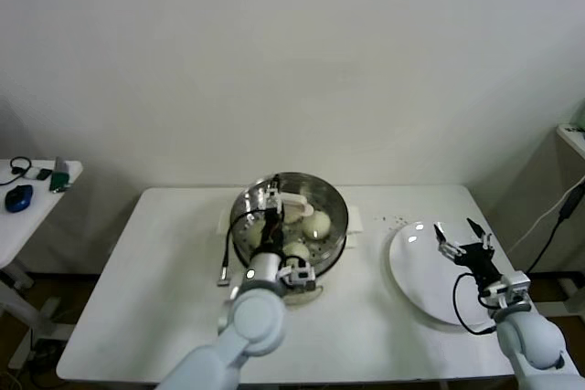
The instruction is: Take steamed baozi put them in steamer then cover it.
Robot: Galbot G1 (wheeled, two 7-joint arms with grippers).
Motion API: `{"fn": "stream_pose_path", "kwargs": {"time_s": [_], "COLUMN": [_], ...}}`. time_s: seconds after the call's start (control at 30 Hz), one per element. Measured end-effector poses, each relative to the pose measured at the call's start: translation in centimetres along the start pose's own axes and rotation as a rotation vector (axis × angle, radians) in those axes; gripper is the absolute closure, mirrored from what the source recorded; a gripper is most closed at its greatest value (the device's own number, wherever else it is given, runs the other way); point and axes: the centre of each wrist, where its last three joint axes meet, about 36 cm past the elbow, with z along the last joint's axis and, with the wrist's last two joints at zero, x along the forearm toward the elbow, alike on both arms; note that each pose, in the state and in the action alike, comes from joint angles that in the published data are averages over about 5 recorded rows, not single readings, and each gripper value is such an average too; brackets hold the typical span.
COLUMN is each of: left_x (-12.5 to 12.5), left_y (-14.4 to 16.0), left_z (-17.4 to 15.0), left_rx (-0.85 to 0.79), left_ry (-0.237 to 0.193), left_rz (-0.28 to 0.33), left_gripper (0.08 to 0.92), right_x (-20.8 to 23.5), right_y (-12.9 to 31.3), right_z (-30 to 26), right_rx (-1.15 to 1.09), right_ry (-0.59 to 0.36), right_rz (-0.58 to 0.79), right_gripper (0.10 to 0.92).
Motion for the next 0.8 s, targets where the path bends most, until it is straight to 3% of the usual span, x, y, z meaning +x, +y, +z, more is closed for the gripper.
{"fn": "stream_pose_path", "kwargs": {"time_s": [0.27, 0.43, 0.6, 0.8], "left_x": [3.0, 4.5, 5.1, 5.8], "left_y": [1.6, 2.7, 3.5, 3.7], "left_z": [2.1, 3.9, 6.5, 10.8], "left_rx": [0.073, 0.145, 0.26, 0.443], "left_ry": [-0.005, 0.016, 0.07, 0.163], "left_rz": [0.008, -0.018, -0.047, -0.04], "left_gripper": [0.177, 0.177, 0.177, 0.177], "right_x": [0.0, 0.0, 0.2, 0.5], "right_y": [0.5, 1.0, 1.5, 2.3], "right_z": [-0.6, -0.8, -0.8, -0.8], "right_rx": [-0.015, -0.02, -0.024, -0.021], "right_ry": [0.007, 0.005, 0.003, 0.002], "right_rz": [-0.001, -0.006, -0.011, -0.018], "right_gripper": [0.2, 0.2, 0.2, 0.2]}}
